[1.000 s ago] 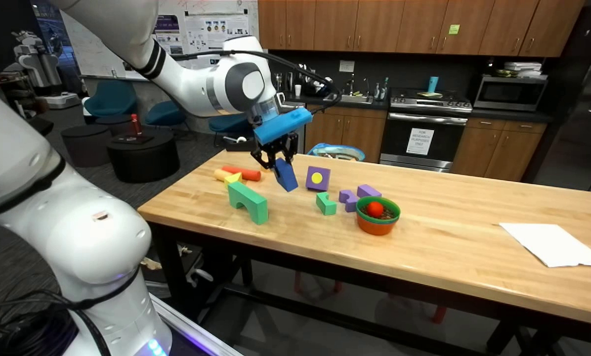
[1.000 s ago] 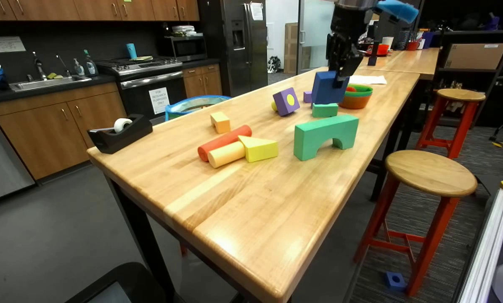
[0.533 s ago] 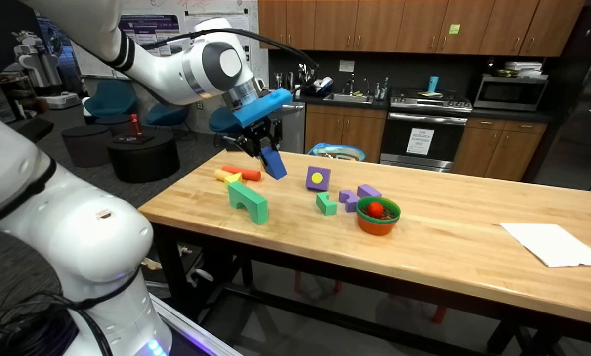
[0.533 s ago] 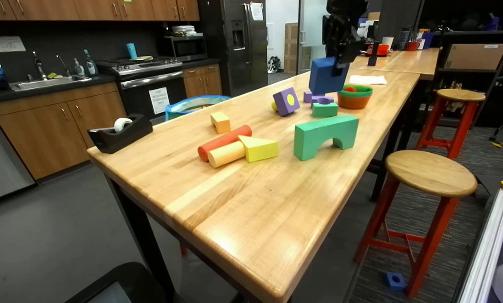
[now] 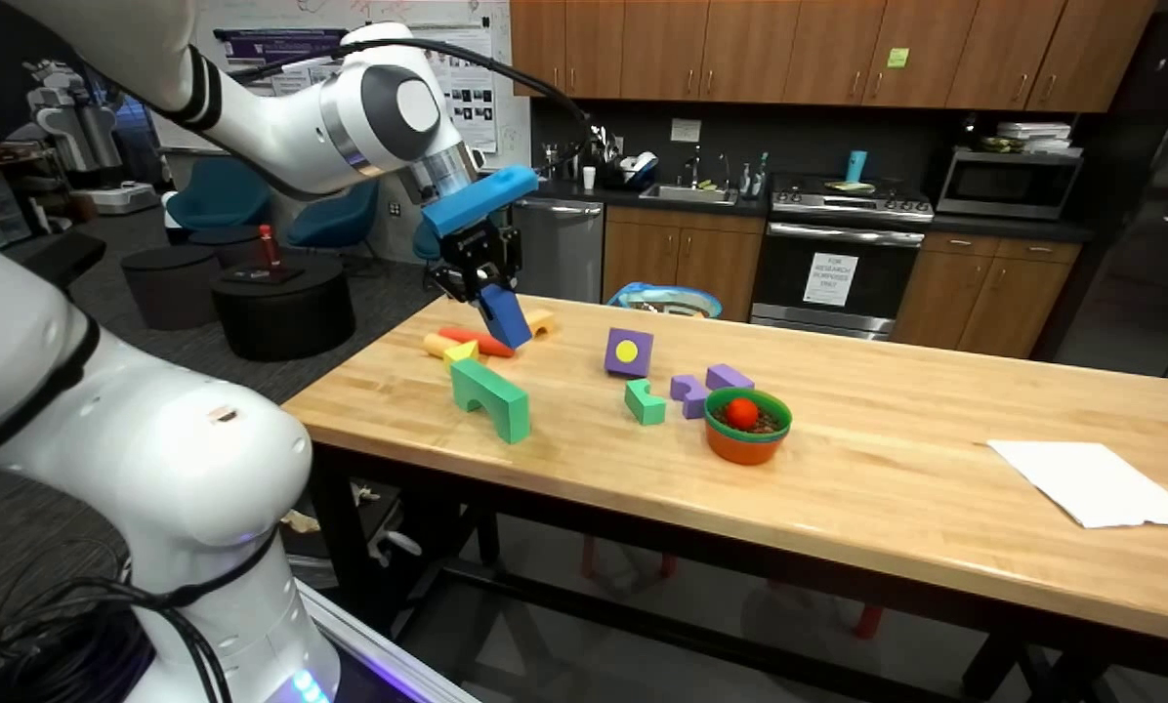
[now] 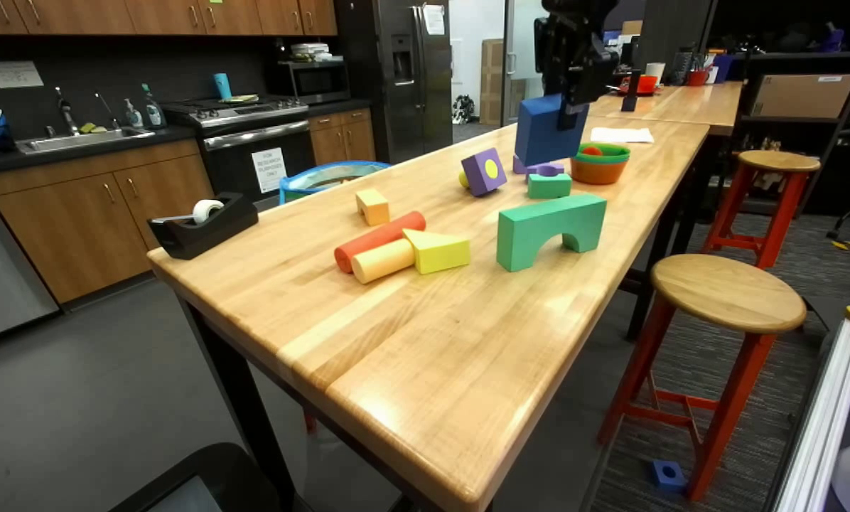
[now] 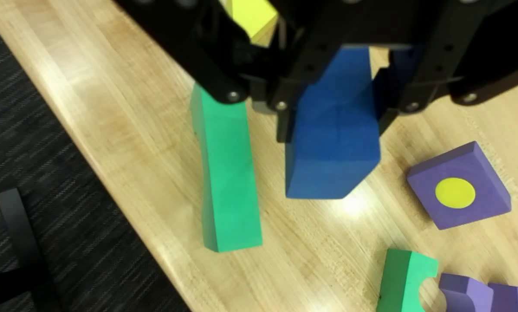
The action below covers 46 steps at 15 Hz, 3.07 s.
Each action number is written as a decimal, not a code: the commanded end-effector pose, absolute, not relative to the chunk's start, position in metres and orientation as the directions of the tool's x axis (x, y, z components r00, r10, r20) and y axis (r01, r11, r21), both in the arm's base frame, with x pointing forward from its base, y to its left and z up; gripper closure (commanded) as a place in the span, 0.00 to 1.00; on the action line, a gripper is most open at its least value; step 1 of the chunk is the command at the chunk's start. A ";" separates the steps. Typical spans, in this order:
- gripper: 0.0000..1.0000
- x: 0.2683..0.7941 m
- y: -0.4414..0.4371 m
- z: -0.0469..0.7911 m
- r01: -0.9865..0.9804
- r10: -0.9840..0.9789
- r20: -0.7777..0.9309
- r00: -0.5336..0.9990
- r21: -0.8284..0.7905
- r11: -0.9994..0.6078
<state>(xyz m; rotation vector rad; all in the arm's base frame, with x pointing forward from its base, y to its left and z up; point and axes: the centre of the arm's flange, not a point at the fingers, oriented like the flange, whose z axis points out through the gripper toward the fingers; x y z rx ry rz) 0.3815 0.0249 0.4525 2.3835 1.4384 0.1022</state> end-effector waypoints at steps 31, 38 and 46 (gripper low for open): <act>0.84 0.378 0.005 0.421 0.953 0.955 -0.029 0.294 0.080 -0.291; 0.84 0.383 0.002 0.420 0.951 0.953 -0.011 0.303 0.069 -0.302; 0.84 0.386 -0.007 0.420 0.945 0.947 0.031 0.321 0.056 -0.322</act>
